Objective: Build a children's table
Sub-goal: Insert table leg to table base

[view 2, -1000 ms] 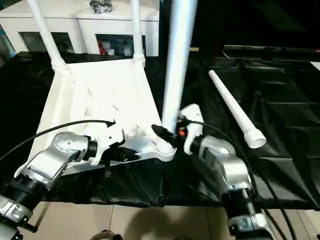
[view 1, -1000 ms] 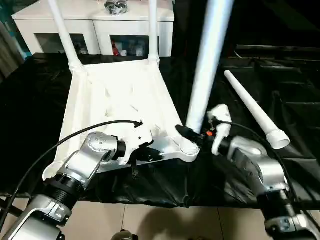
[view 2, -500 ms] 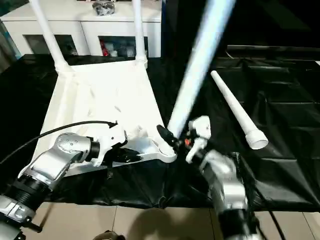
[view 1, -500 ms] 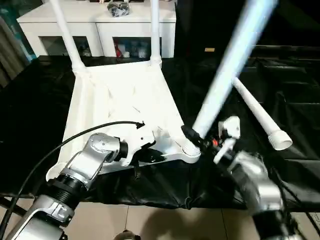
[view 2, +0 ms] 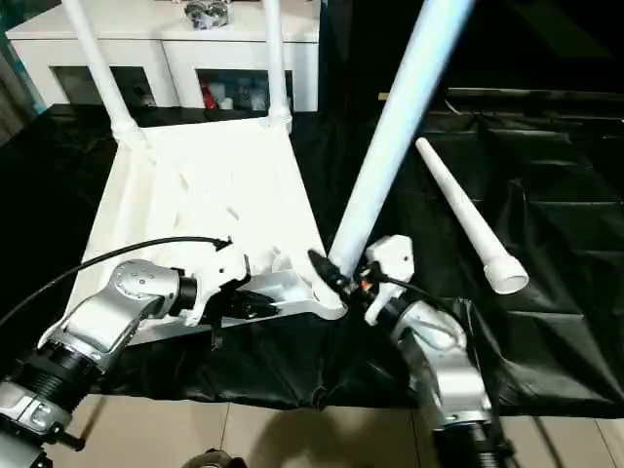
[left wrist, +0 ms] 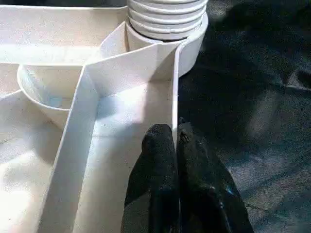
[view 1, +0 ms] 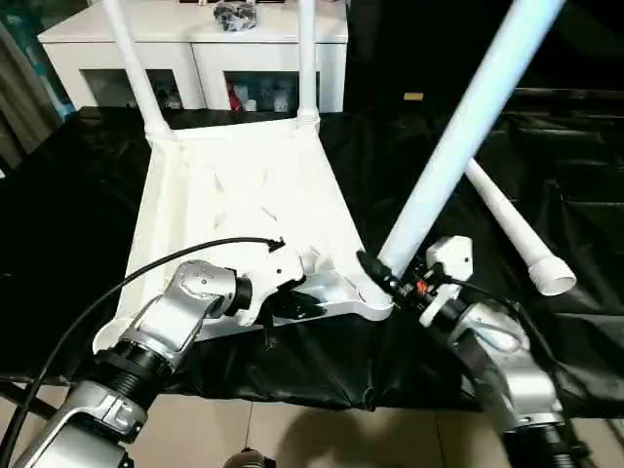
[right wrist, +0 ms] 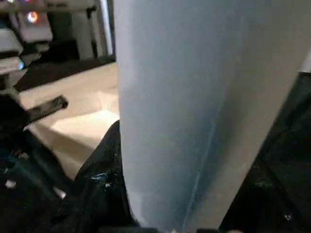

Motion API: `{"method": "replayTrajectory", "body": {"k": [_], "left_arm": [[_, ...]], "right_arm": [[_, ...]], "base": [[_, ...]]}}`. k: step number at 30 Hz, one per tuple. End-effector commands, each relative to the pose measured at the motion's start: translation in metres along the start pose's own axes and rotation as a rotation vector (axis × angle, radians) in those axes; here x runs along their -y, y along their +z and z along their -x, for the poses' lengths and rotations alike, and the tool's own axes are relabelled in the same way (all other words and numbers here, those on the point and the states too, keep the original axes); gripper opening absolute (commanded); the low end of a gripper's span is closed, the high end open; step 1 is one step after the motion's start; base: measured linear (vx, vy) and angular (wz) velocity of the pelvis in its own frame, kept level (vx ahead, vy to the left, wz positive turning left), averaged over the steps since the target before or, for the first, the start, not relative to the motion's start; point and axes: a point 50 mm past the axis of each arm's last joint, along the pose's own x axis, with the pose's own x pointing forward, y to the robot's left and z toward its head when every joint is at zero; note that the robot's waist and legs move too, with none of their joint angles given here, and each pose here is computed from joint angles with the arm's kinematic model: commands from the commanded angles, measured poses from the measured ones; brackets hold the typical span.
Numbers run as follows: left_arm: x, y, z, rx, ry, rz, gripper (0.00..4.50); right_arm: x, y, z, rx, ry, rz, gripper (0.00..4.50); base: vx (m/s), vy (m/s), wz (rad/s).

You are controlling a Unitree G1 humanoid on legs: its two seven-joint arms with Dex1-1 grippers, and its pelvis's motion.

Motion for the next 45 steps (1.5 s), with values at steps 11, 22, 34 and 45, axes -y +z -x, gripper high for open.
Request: {"method": "replayTrajectory", "body": {"k": [11, 22, 34, 45], "left_arm": [[-0.005, 0.000, 0.018, -0.010, 0.049, -0.024, 0.00], [-0.002, 0.004, 0.023, -0.053, -0.036, -0.084, 0.00], [-0.004, -0.001, 0.040, -0.105, -0.110, -0.120, 0.00], [-0.022, 0.015, 0.032, 0.000, 0.169, 0.002, 0.00]], "right_arm": [[-0.002, -0.015, -0.007, -0.252, 0.210, 0.008, 1.89], [-0.003, -0.006, -0.023, -0.323, 0.413, 0.048, 1.89], [-0.014, -0.014, -0.022, -0.331, 0.557, 0.089, 1.89], [0.010, -0.006, -0.050, -0.195, 0.130, 0.089, 1.89]], "base": [[0.000, 0.000, 0.00], [0.000, 0.000, 0.00], [0.000, 0.000, 0.00], [0.000, 0.000, 0.00]]}}
